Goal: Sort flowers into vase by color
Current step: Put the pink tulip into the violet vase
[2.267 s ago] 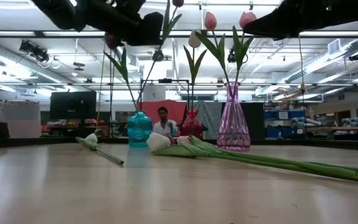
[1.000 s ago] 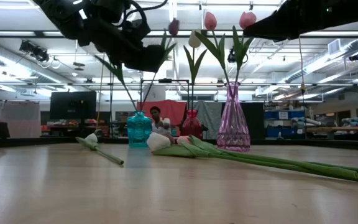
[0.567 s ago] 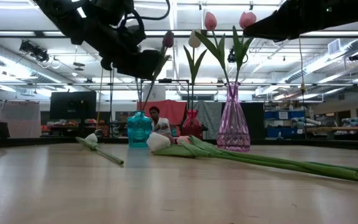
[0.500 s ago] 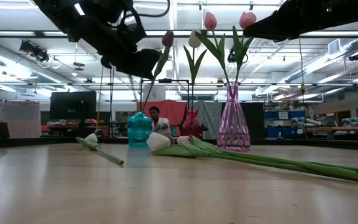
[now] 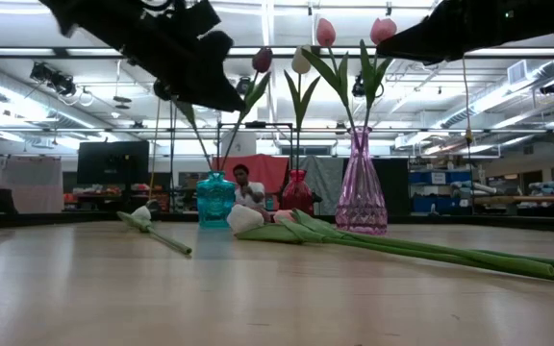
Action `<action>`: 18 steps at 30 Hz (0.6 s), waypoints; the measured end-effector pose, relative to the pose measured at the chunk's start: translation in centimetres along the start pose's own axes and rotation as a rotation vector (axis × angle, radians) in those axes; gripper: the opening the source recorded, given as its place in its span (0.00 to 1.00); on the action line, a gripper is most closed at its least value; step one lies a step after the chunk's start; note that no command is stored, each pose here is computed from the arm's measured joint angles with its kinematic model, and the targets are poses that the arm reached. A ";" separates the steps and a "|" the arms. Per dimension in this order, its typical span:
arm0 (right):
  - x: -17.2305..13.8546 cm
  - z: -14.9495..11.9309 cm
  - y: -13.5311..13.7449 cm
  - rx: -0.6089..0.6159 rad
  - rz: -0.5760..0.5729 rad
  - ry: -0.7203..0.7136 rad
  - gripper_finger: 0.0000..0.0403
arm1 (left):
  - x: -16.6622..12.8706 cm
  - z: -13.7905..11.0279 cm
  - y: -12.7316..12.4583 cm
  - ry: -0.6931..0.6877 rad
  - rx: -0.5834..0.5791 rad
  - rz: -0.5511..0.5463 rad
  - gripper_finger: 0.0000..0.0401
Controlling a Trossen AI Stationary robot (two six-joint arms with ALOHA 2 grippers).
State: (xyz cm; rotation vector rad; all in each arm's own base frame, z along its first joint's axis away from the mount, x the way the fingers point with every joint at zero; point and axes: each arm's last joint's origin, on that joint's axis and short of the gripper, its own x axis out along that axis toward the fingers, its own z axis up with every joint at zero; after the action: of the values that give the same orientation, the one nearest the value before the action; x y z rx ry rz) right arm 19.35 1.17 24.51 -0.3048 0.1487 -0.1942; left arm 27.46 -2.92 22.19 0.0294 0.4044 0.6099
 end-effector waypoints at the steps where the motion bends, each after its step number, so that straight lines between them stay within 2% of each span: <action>1: 0.0 0.0 0.0 0.000 0.000 0.000 0.37 | -0.3 -0.3 -0.4 0.022 -0.006 -0.036 0.41; 6: 0.0 0.1 0.0 0.012 -0.004 -0.012 0.37 | -1.4 -1.2 -1.5 0.084 0.019 -0.128 0.41; 10: 0.1 0.2 0.0 0.123 0.023 -0.029 0.37 | -1.9 -1.7 -1.9 0.108 0.065 -0.147 0.41; 15: 0.8 -0.3 0.8 0.302 0.085 0.000 0.37 | -3.0 -2.0 -2.1 0.110 0.277 -0.168 0.41; 18: 1.4 -0.9 1.7 0.356 0.117 0.051 0.36 | -4.0 -1.5 -2.0 0.075 0.321 -0.196 0.41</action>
State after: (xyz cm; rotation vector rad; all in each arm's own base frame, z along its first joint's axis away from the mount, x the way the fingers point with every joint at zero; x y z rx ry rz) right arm 20.83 2.24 22.97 0.0634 0.1785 -0.1098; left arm 25.06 -6.98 22.00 0.2705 0.5682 0.3488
